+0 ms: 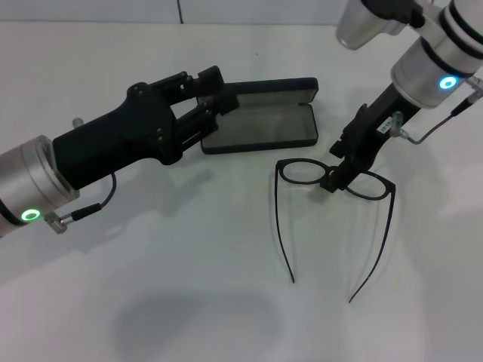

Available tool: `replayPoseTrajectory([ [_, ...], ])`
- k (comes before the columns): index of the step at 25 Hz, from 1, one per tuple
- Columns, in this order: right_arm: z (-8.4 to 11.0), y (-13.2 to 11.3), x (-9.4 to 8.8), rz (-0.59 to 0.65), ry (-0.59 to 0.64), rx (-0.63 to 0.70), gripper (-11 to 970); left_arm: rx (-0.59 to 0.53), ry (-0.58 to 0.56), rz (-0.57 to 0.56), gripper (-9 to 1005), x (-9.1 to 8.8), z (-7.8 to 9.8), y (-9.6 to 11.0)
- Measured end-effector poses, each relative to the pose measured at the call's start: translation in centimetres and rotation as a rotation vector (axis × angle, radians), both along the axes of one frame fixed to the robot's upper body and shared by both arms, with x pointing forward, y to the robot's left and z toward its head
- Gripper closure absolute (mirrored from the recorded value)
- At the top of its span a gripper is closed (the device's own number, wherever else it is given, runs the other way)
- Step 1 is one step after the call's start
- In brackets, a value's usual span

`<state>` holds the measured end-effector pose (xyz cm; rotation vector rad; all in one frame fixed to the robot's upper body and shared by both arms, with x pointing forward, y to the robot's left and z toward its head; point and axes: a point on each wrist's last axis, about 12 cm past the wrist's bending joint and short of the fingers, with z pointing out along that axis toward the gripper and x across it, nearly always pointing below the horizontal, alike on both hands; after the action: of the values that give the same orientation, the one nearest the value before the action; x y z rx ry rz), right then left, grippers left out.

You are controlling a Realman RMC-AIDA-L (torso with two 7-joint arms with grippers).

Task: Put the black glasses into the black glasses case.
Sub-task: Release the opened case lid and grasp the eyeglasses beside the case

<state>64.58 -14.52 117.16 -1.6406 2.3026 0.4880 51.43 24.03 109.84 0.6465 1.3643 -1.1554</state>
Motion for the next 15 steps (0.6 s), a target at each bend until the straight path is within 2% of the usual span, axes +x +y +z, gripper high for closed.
replayPoseTrajectory([
  [7,-1.4,0.7,-0.1,-0.036,0.032,-0.019,343,0.001,-0.005,0.007,634,-0.1,-0.2,0.1],
  [15,-2.2,0.4,-0.1,-0.066,0.035,-0.04,386,0.0,-0.014,-0.002,649,0.2,0.1,-0.2],
])
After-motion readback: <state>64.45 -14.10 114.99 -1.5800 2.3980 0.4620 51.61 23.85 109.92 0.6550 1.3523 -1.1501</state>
